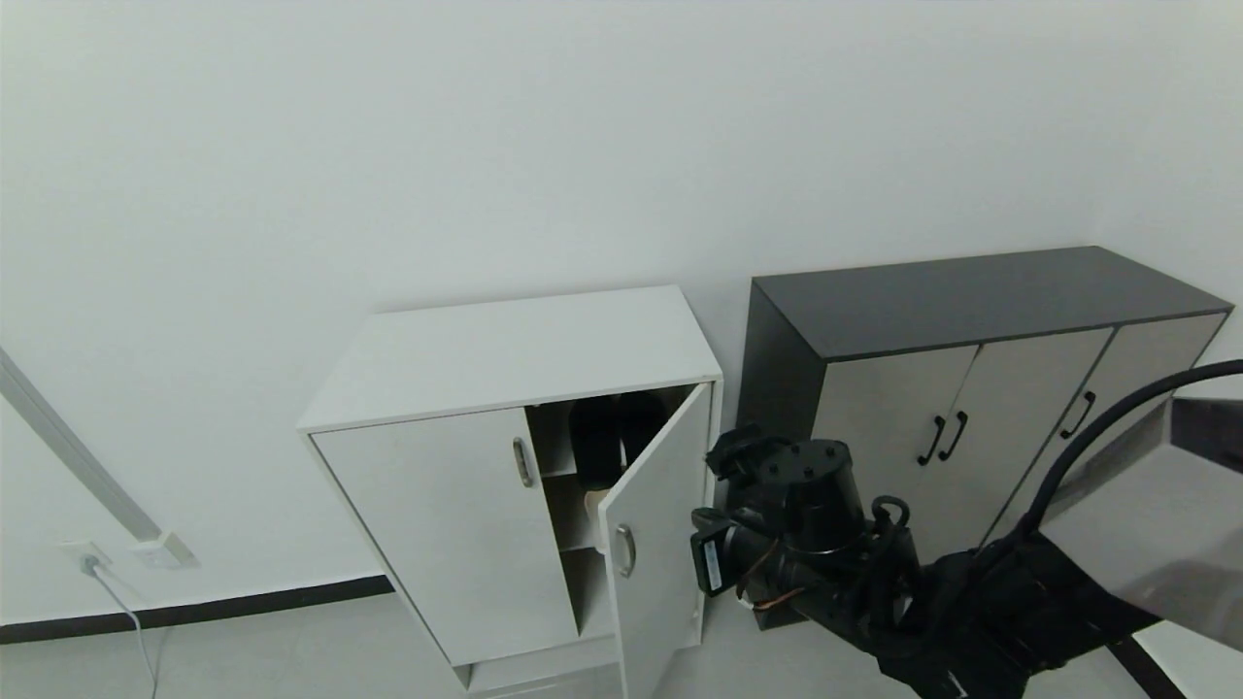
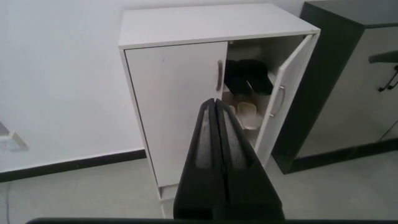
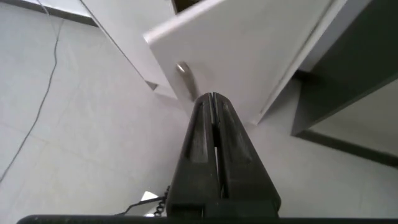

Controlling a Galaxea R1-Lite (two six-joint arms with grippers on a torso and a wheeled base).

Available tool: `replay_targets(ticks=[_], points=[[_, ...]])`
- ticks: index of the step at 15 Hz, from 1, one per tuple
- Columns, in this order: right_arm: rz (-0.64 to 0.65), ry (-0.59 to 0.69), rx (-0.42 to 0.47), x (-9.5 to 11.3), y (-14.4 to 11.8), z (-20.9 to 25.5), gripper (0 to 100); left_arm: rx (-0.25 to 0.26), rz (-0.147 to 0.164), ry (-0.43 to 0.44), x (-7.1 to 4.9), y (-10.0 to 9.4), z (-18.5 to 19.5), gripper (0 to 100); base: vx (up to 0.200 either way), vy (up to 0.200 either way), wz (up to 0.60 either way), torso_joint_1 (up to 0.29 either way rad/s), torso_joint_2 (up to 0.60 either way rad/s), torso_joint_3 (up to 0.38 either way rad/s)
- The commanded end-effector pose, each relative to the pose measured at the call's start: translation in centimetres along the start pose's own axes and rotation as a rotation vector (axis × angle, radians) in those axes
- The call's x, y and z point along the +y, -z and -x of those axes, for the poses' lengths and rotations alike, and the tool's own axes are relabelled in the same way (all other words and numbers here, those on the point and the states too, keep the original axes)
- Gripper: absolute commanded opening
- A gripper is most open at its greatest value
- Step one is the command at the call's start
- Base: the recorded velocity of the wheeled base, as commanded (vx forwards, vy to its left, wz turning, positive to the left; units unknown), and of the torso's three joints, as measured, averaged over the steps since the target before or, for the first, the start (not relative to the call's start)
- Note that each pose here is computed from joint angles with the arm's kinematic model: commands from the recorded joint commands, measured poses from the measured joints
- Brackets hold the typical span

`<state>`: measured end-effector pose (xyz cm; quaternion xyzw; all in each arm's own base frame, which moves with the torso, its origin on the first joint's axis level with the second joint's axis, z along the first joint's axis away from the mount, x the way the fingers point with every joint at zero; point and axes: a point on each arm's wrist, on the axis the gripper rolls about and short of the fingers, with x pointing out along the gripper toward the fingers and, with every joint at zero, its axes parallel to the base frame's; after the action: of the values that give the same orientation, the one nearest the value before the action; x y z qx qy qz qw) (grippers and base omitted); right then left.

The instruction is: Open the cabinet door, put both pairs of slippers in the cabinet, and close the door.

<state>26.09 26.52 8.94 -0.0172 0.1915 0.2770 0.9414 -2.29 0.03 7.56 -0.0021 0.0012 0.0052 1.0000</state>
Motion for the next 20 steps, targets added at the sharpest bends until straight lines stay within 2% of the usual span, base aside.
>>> replay_targets(ticks=[1,3,8,10,12,17,20], points=[[-0.007,0.004,-0.042,-0.4,-1.2,1.0,0,0.001,0.000,-0.002,0.0,0.0,0.0,0,0.000,0.000,0.00,0.000,0.00,0.000],[-0.003,0.003,-0.039,-0.3,-1.0,1.0,0,-0.001,0.002,-0.008,0.0,0.0,0.0,0,0.000,0.000,0.00,0.000,0.00,0.000],[0.019,-0.005,-0.021,-0.3,-0.4,1.2,0,0.001,0.002,-0.008,0.0,0.0,0.0,0,0.000,0.000,0.60,0.002,0.00,0.003],[0.020,-0.046,-0.013,-0.4,-0.1,1.4,0,0.001,0.002,-0.008,0.0,0.0,0.0,0,0.000,0.000,0.60,-0.002,0.01,0.005],[0.043,-0.046,-0.026,-0.8,0.4,1.3,0,-0.001,0.002,-0.008,0.0,0.0,0.0,0,0.000,0.000,0.00,0.000,0.00,0.000],[0.115,-0.026,0.054,-1.5,2.9,1.1,0,0.001,0.000,-0.008,0.0,0.0,0.0,0,0.000,0.000,0.00,0.000,0.00,0.000],[0.135,-0.019,0.067,-1.9,4.4,0.8,0,0.001,0.000,-0.008,0.0,0.0,0.0,0,0.067,0.000,0.00,0.002,0.00,0.001]])
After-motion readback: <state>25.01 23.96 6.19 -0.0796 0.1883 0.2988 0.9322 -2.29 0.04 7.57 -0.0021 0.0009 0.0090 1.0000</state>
